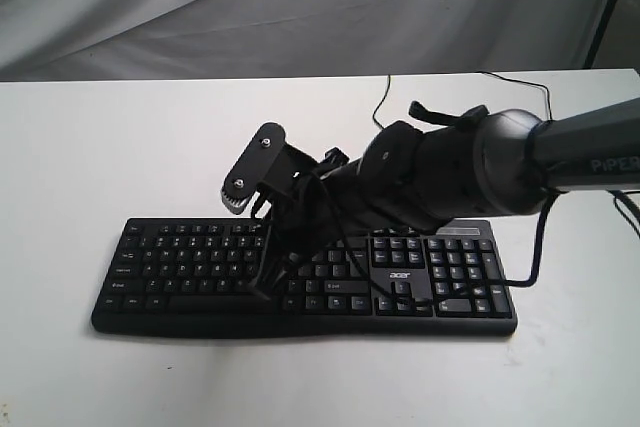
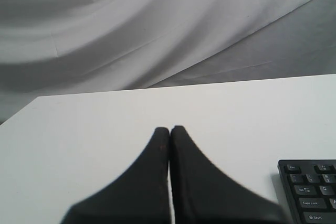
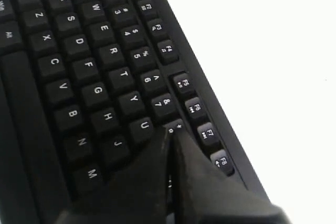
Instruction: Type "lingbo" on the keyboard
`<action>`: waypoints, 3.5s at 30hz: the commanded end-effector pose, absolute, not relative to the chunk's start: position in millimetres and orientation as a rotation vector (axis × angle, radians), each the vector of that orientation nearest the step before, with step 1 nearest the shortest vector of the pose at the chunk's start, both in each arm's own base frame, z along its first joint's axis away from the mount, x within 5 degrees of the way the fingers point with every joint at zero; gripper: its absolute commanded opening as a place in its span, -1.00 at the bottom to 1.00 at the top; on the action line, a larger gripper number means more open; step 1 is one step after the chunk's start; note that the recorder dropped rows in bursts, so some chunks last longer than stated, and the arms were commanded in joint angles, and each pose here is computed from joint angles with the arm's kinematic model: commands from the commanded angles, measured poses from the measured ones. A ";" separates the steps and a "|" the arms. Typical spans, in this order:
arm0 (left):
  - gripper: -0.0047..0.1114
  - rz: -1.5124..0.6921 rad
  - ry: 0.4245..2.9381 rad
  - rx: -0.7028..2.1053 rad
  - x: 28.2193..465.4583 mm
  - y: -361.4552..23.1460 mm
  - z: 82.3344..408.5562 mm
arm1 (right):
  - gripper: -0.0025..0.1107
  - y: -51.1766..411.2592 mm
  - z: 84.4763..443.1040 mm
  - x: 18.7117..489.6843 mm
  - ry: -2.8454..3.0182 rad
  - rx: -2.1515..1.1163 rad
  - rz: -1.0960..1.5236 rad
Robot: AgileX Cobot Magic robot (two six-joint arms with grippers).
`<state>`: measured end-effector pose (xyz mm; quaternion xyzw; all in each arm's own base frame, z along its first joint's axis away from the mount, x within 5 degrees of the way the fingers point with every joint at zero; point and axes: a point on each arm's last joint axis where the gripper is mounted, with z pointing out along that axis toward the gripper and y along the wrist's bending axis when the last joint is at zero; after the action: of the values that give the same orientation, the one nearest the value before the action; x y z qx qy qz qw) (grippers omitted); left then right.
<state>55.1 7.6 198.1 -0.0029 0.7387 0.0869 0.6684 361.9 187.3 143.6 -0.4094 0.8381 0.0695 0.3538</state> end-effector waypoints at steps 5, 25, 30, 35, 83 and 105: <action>-0.91 0.190 1.668 -0.006 55.6 7.4 196.8 | -0.96 182.8 143.4 363.0 2.150 -1.078 0.141; -0.91 0.190 1.668 -0.006 55.6 7.4 196.8 | -0.96 174.8 119.6 366.9 2.188 -1.128 0.118; -0.91 0.190 1.668 -0.006 55.6 7.4 196.8 | -0.96 174.8 119.6 366.9 2.188 -1.128 0.118; -0.91 0.190 1.668 -0.006 55.6 7.4 196.8 | -0.96 174.8 116.8 366.9 2.194 -1.131 0.119; -0.91 0.190 1.668 -0.006 55.6 7.4 196.8 | -0.96 79.3 276.9 137.1 1.744 -0.767 0.255; -0.91 0.190 1.668 -0.006 55.6 7.4 196.8 | -0.96 50.1 299.1 121.8 1.640 -0.452 0.201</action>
<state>55.1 7.6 198.1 -0.0029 0.7387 0.0869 0.6684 126.9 61.9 292.7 -0.2381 0.7332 0.1070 0.6279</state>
